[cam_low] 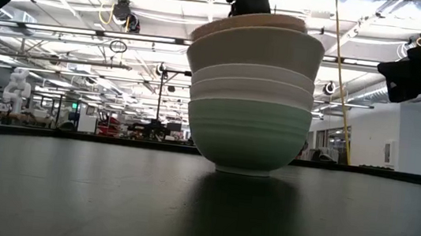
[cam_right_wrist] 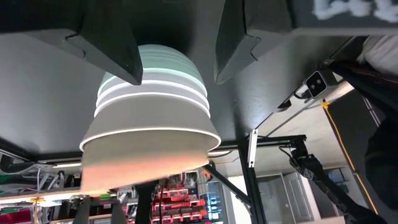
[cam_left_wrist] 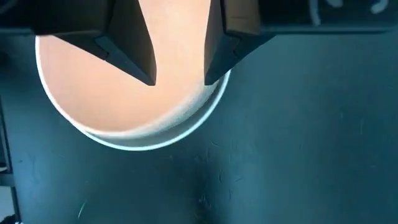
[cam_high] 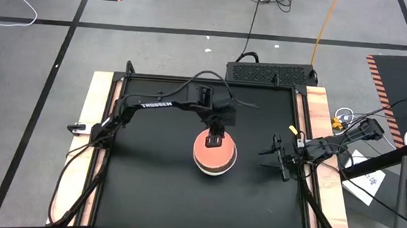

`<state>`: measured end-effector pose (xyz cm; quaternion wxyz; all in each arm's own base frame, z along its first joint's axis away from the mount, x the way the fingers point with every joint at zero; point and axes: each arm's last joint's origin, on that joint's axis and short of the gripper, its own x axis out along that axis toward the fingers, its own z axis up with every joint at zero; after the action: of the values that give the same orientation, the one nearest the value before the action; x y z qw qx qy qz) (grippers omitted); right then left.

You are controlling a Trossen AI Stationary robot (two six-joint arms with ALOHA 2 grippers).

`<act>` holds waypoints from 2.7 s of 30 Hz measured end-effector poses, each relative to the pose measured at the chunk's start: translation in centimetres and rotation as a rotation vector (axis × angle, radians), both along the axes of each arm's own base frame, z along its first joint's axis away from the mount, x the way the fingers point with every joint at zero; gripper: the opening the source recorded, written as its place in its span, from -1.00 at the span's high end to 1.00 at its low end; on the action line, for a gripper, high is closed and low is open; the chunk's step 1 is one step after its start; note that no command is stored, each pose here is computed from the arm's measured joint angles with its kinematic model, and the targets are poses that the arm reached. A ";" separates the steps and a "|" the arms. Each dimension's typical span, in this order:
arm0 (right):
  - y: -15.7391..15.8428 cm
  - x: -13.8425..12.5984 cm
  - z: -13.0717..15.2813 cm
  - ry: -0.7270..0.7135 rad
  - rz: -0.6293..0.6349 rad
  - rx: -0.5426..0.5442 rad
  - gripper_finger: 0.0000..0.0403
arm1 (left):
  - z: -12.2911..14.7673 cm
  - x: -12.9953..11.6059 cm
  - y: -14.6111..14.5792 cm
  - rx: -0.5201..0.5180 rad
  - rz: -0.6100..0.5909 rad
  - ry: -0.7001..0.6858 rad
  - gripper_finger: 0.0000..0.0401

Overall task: Nest bowls inside each other
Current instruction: Stack the light orange bowl on the light gray bowl, then return to Home Position

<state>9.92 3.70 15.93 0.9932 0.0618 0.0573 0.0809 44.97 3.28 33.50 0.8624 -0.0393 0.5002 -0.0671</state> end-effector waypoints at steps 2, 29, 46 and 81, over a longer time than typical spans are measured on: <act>0.0 0.0 0.0 0.001 0.000 0.005 0.05 | -0.2 0.0 0.5 -0.027 -0.001 0.003 0.36; 0.1 0.2 -0.3 0.034 -0.001 -0.004 0.05 | -1.2 0.4 -1.6 0.015 -0.144 -0.023 0.62; 0.2 0.4 -0.7 0.080 -0.009 0.035 0.05 | -0.7 -0.8 -3.7 0.022 -0.211 -0.013 0.51; 0.6 0.2 -0.1 0.014 0.055 0.016 0.05 | 2.6 -24.4 -3.6 0.191 0.067 -0.749 0.52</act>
<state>10.09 4.26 15.87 0.9896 0.0687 0.0653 0.1084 20.59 -0.36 36.14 0.9869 0.0522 0.1530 -0.0019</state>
